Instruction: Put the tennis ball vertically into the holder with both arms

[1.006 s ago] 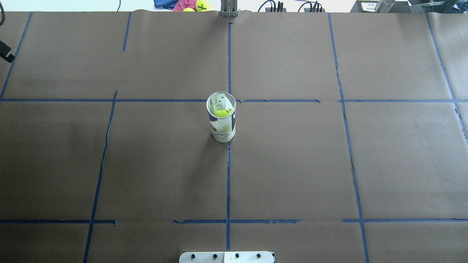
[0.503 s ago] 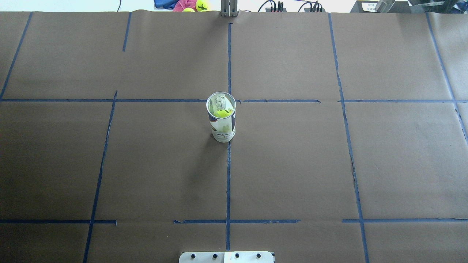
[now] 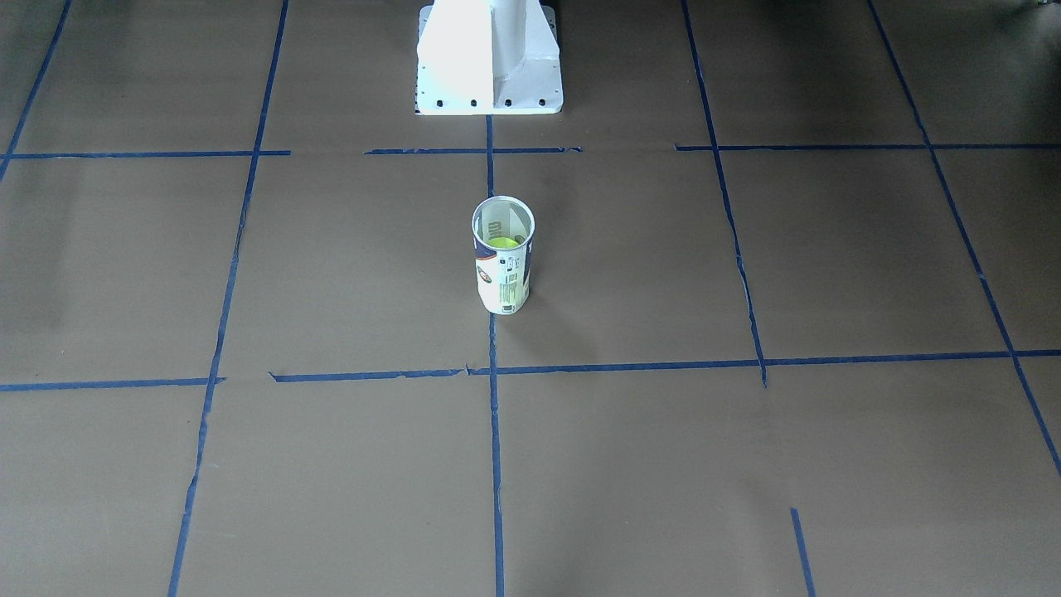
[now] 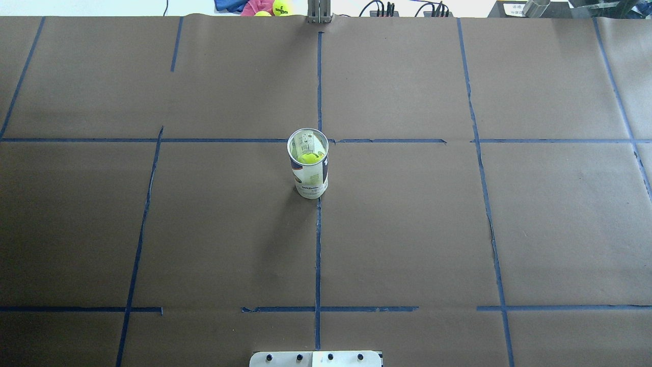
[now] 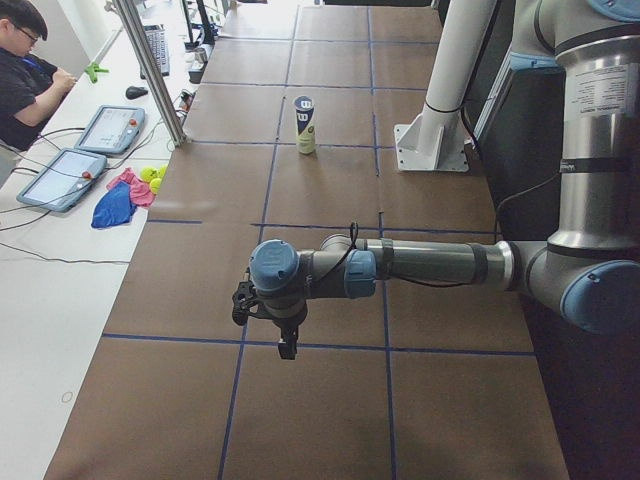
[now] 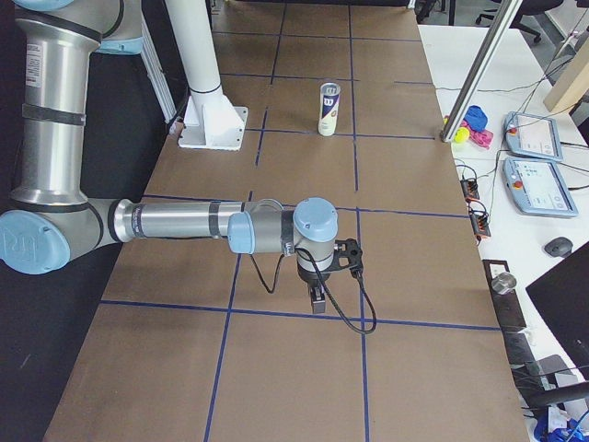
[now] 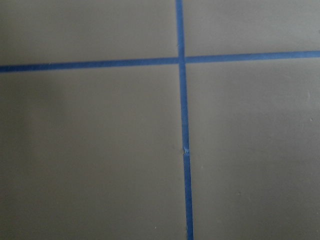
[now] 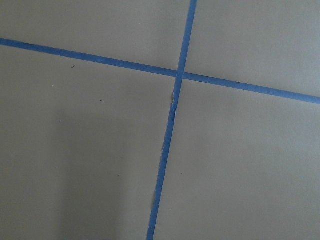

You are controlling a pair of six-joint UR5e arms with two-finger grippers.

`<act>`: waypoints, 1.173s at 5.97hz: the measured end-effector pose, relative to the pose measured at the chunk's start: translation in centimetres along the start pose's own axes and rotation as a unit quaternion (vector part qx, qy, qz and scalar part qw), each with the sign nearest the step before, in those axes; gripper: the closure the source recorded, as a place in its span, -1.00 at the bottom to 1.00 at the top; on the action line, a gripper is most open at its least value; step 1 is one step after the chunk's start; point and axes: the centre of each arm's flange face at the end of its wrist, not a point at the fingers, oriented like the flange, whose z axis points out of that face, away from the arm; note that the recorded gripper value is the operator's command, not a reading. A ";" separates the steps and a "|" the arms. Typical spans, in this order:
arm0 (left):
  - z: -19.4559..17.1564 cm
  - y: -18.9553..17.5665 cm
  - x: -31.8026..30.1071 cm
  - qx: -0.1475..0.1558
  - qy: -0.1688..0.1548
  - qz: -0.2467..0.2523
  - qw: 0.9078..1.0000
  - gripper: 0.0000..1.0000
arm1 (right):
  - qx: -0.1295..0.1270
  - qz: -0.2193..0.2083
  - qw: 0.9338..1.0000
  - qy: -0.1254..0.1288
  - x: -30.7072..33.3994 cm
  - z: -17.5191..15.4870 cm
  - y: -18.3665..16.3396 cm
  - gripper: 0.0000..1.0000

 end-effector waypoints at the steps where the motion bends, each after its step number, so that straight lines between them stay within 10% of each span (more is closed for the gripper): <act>1: 0.0 0.1 -0.1 0.002 -0.001 0.003 1.000 -1.00 | -0.001 -0.001 1.000 0.000 0.0 0.0 0.1 -1.00; 7: 0.1 0.2 0.1 0.004 -0.002 0.007 1.000 -1.00 | -0.008 0.004 1.000 -0.001 0.6 0.7 0.9 -1.00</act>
